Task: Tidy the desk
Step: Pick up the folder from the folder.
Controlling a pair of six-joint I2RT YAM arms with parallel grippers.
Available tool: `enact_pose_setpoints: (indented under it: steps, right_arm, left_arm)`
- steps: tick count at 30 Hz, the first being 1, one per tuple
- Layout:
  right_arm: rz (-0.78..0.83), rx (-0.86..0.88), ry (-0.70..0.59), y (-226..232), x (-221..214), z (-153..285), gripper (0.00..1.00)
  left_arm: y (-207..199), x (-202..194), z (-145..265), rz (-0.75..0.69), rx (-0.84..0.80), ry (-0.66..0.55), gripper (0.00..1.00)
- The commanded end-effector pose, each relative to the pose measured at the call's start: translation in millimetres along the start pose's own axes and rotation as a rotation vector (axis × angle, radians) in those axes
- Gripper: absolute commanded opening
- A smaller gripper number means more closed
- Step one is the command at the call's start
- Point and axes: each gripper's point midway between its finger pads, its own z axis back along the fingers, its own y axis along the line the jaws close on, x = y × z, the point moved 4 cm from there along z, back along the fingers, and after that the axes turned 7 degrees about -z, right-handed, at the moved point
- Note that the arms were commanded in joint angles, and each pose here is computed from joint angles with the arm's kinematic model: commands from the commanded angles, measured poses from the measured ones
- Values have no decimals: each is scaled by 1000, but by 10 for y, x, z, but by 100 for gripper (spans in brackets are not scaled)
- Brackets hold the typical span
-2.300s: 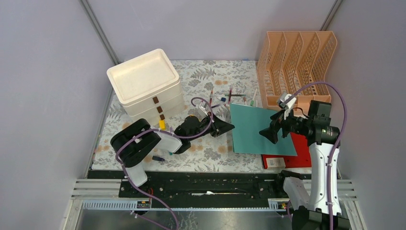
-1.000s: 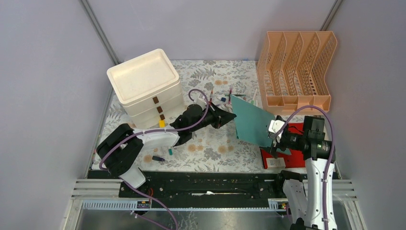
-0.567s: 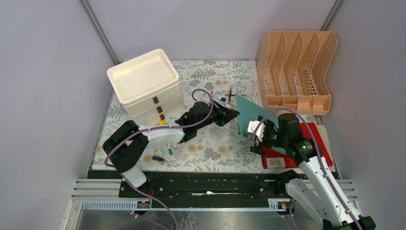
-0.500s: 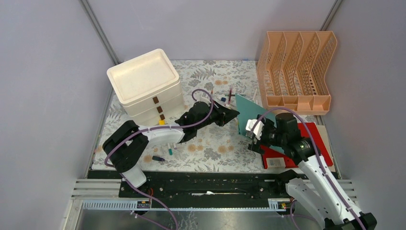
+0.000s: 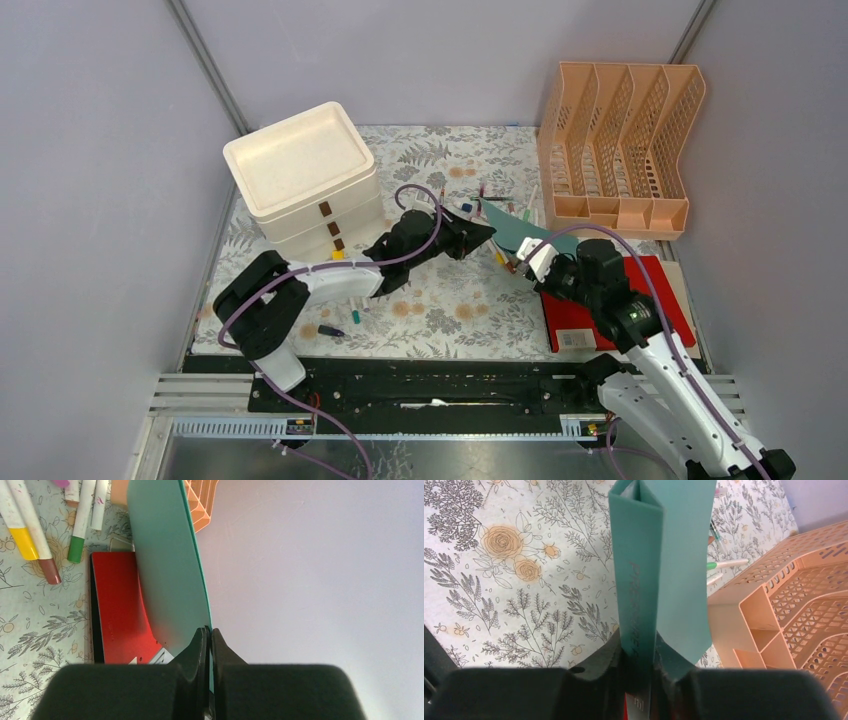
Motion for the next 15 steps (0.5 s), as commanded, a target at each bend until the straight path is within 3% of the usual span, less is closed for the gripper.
enact_pose_setpoints:
  steps: [1,4,6,10,15]
  right_arm:
    - [-72,-34,-14,-35,78,89,12]
    - [-98,-86,-16,-127,133,159,0]
    - [-117,-111,-28,-202,202,218,0]
    - [-154,-147,-72,-356,404,379,0]
    - [-181,-205,-113,-578,700,600,0]
  left_arm:
    - [-606,13,191,-54,-221,-3,0]
    - [-664,26,262,-98,-248,1,14]
    - [-735,54,342,-148,-278,-4,32]
    - [-882,77,536,-320,-343,-26,60]
    - [-1013,112,794,-626,-304,-54,81]
